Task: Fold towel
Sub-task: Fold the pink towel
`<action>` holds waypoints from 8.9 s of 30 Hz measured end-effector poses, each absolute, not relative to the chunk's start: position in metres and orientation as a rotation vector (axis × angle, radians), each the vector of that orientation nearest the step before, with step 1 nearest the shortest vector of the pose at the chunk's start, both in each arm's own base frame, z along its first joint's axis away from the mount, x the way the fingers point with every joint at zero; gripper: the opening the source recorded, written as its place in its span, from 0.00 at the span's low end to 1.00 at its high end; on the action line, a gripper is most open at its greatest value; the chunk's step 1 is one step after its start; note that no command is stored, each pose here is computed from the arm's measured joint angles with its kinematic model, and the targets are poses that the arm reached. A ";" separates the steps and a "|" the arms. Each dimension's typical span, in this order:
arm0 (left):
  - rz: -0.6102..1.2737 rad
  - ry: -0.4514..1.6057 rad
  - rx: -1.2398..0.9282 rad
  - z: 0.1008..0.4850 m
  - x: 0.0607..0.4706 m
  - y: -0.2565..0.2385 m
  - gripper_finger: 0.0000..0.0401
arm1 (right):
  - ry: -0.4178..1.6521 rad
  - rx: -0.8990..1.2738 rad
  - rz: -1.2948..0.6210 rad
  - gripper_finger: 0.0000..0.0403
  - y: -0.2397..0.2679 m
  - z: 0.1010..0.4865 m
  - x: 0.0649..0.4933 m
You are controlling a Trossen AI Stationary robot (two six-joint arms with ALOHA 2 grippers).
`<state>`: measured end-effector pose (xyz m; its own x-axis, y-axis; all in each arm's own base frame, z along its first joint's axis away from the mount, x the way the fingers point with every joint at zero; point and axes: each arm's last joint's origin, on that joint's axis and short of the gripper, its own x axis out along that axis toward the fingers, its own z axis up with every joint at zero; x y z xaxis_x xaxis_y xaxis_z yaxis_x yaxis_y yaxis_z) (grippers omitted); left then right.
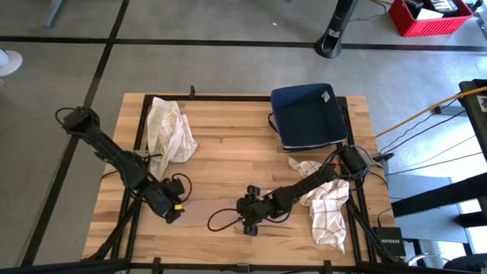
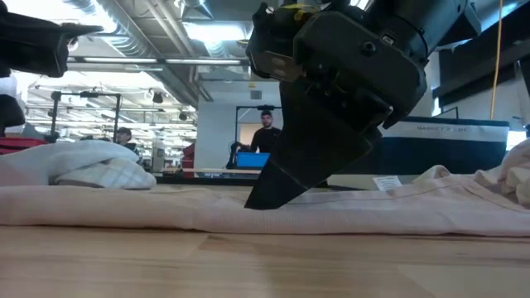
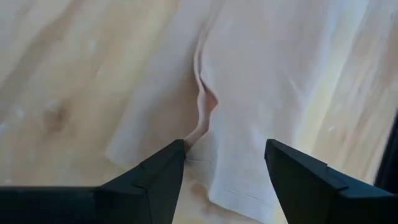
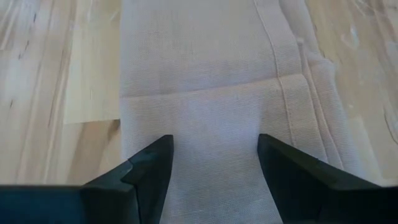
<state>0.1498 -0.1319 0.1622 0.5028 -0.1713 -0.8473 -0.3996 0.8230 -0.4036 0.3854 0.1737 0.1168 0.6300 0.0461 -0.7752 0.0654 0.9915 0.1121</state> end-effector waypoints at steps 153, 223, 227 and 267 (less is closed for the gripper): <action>-0.136 1.052 -0.601 0.139 0.150 -0.142 0.23 | 0.890 0.135 -0.008 0.59 0.174 0.117 0.385; 0.303 0.787 -0.246 0.140 0.152 -0.134 0.38 | 0.843 0.089 -0.056 0.59 0.168 0.153 0.378; 0.363 0.850 -0.245 0.121 0.148 -0.127 0.38 | 0.913 0.068 -0.052 0.59 0.169 0.127 0.379; 0.228 0.660 -0.120 0.141 0.171 -0.140 0.37 | 0.824 1.118 -0.599 0.59 0.180 0.114 0.220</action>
